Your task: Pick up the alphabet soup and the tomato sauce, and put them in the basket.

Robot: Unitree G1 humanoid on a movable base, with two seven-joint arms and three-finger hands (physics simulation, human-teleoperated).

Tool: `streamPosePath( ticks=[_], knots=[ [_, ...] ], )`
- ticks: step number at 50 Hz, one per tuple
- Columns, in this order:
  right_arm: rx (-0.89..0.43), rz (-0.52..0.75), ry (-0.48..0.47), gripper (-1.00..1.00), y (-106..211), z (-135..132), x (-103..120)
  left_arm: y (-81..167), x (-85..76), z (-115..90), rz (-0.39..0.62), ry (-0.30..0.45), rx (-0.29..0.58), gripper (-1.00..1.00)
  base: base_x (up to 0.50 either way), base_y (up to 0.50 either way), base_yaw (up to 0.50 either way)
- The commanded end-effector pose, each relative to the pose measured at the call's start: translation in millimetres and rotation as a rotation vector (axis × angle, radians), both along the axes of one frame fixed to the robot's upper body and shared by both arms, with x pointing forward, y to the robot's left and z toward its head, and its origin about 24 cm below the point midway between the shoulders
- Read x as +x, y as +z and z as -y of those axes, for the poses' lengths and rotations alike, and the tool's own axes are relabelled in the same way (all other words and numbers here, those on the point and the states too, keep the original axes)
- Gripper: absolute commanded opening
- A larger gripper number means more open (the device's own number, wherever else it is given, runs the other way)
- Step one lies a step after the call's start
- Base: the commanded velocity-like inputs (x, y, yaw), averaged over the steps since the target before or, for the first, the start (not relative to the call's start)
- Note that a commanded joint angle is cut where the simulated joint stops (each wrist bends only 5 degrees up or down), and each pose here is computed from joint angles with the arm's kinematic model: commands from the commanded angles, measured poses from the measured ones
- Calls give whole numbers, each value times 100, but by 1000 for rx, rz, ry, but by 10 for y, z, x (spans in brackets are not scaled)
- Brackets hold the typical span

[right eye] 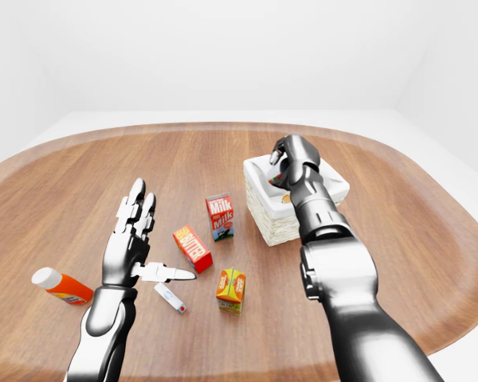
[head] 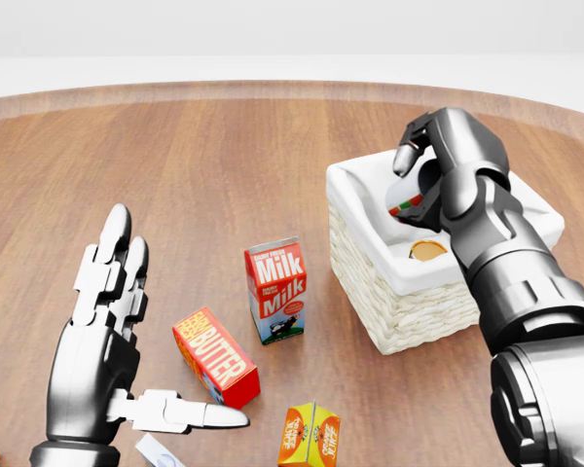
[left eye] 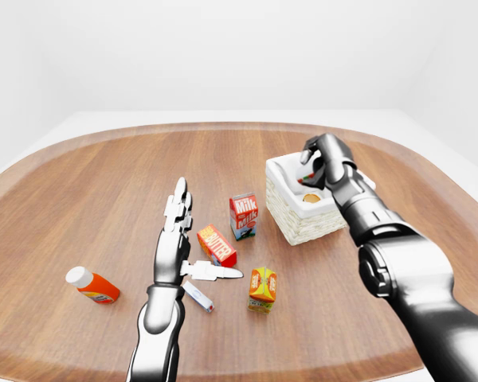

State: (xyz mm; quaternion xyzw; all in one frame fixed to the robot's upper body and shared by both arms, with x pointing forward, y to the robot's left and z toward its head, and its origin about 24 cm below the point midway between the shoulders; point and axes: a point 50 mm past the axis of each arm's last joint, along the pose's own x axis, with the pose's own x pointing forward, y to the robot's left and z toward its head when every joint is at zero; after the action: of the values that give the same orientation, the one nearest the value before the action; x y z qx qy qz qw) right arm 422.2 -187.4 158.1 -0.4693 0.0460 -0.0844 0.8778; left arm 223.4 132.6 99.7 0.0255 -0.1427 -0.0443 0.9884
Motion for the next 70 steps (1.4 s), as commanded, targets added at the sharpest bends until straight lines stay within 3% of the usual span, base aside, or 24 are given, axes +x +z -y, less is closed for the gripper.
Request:
streamPosePath(
  ticks=[1,18,57,59,61,70],
  knots=[
    [4,18,-38,-100,-10,59,-13,-16,-7,-2,-7,1,22,100,0,0,0],
    [0,-20,-85,-100,-179,171,-71,-22,-4,-6,-8,3,20,100,0,0,0],
    [-4,-20,-88,-100,-139,182,-61,-10,11,-12,-11,9,14,100,0,0,0],
    [-4,-18,-86,-21,-134,179,-59,-14,8,-12,-11,8,15,100,0,0,0],
    [-4,-21,-83,100,-138,174,-59,-12,6,-13,-10,9,15,100,0,0,0],
    [-4,-16,-82,100,-125,175,-56,-12,10,-10,-11,8,14,100,0,0,0]
  ],
)
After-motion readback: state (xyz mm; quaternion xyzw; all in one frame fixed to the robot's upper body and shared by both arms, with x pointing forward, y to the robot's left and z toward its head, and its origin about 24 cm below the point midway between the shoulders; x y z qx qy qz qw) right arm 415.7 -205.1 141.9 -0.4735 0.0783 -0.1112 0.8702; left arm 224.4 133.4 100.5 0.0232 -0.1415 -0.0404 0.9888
